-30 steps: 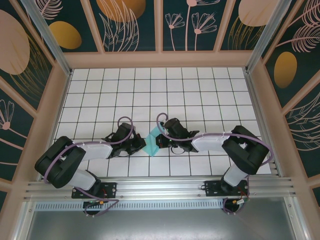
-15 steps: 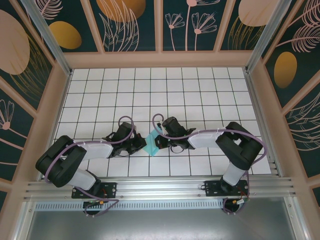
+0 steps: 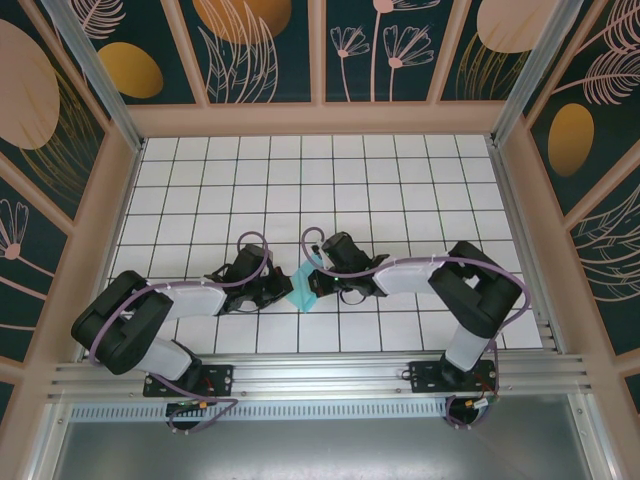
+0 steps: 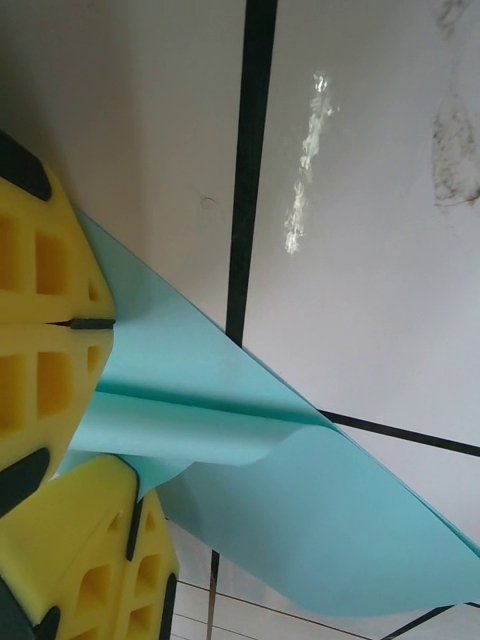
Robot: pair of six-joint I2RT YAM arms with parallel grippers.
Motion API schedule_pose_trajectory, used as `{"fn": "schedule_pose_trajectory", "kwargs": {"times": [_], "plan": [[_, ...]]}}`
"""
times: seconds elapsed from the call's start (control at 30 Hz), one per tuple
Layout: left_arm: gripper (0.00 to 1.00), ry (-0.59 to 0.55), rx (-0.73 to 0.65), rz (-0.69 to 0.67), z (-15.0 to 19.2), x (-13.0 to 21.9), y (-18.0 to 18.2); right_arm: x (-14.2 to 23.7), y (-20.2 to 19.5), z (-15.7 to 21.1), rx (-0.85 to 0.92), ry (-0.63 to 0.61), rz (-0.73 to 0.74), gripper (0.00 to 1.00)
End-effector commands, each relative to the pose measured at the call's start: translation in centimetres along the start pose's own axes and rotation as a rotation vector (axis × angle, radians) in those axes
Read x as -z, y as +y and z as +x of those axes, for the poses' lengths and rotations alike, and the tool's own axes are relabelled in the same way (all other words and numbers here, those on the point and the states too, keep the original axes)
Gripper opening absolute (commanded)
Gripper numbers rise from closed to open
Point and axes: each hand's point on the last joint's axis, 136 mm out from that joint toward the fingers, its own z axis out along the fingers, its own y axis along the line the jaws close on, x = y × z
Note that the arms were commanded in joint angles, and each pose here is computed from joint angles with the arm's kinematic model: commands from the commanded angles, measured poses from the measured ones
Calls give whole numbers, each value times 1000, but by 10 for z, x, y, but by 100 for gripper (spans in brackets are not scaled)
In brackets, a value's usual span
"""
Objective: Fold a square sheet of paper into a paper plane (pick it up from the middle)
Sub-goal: Fold the triangle a second time at the center of the table.
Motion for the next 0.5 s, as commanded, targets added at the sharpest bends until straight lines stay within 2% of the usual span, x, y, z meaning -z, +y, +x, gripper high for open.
{"fn": "schedule_pose_trajectory", "kwargs": {"times": [0.0,0.47], "plan": [[6,24,11,-129,9,-3,32,-3,-7,-5,21,5,43,0],[6,22,11,-129,8,-3,31,-2,-13,3,2,-5,49,0]]}}
